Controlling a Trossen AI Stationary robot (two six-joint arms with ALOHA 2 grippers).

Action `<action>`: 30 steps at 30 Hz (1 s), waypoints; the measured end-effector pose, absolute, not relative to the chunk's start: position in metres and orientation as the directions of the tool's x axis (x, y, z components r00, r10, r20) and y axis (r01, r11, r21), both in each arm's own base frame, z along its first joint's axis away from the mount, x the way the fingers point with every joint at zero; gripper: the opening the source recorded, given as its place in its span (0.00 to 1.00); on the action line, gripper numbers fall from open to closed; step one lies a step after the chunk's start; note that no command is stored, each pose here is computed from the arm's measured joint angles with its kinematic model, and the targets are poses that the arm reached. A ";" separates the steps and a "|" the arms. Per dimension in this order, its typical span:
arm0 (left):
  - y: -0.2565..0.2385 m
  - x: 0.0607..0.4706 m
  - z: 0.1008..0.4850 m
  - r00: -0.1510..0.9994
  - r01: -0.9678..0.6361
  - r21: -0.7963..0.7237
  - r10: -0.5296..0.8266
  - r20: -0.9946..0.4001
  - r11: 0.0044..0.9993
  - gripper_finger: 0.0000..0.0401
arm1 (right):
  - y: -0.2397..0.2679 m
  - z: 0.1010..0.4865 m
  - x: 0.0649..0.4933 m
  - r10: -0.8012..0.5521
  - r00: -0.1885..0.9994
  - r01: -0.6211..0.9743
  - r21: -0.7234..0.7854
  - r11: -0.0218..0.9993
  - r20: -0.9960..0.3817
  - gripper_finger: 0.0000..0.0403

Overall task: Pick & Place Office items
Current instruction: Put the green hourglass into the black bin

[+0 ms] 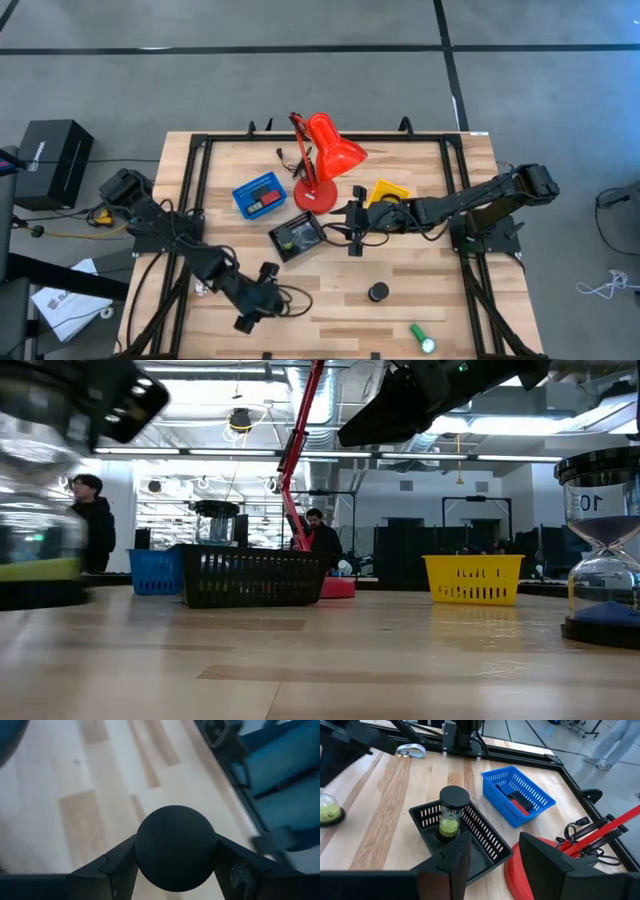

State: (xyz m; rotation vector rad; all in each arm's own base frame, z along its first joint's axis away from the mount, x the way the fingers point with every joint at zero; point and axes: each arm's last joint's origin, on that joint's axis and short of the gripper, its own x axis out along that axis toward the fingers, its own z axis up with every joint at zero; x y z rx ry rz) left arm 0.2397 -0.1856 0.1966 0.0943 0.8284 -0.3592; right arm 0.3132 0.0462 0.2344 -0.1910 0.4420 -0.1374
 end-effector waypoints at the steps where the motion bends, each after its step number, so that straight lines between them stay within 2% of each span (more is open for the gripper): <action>1: -0.182 0.242 0.197 0.625 0.343 -0.046 -0.264 -0.734 0.938 0.55 | 0.046 0.234 0.313 -0.173 0.895 0.090 -0.213 0.973 -0.411 0.39; 8: -0.146 0.269 0.201 0.676 0.252 0.007 -0.171 -0.717 0.968 0.51 | 0.046 0.234 0.313 -0.173 0.895 0.090 -0.213 0.973 -0.411 0.39; 13: -0.129 0.283 0.219 0.730 0.240 0.058 -0.140 -0.669 0.969 0.54 | 0.046 0.233 0.313 -0.174 0.889 0.087 -0.217 0.972 -0.423 0.39; 17: -0.118 0.282 0.239 0.773 0.237 0.084 -0.136 -0.619 0.968 0.52 | 0.046 0.227 0.309 -0.184 0.857 0.042 -0.291 0.956 -0.481 0.39; 23: -0.091 0.275 0.267 0.837 0.159 0.086 -0.088 -0.541 0.984 0.53 | 0.044 0.227 0.302 -0.192 0.826 0.031 -0.297 0.954 -0.530 0.39; 30: -0.052 0.280 0.262 0.832 0.085 0.135 0.004 -0.555 0.987 0.52 | 0.040 0.228 0.303 -0.203 0.824 0.046 -0.296 0.954 -0.528 0.39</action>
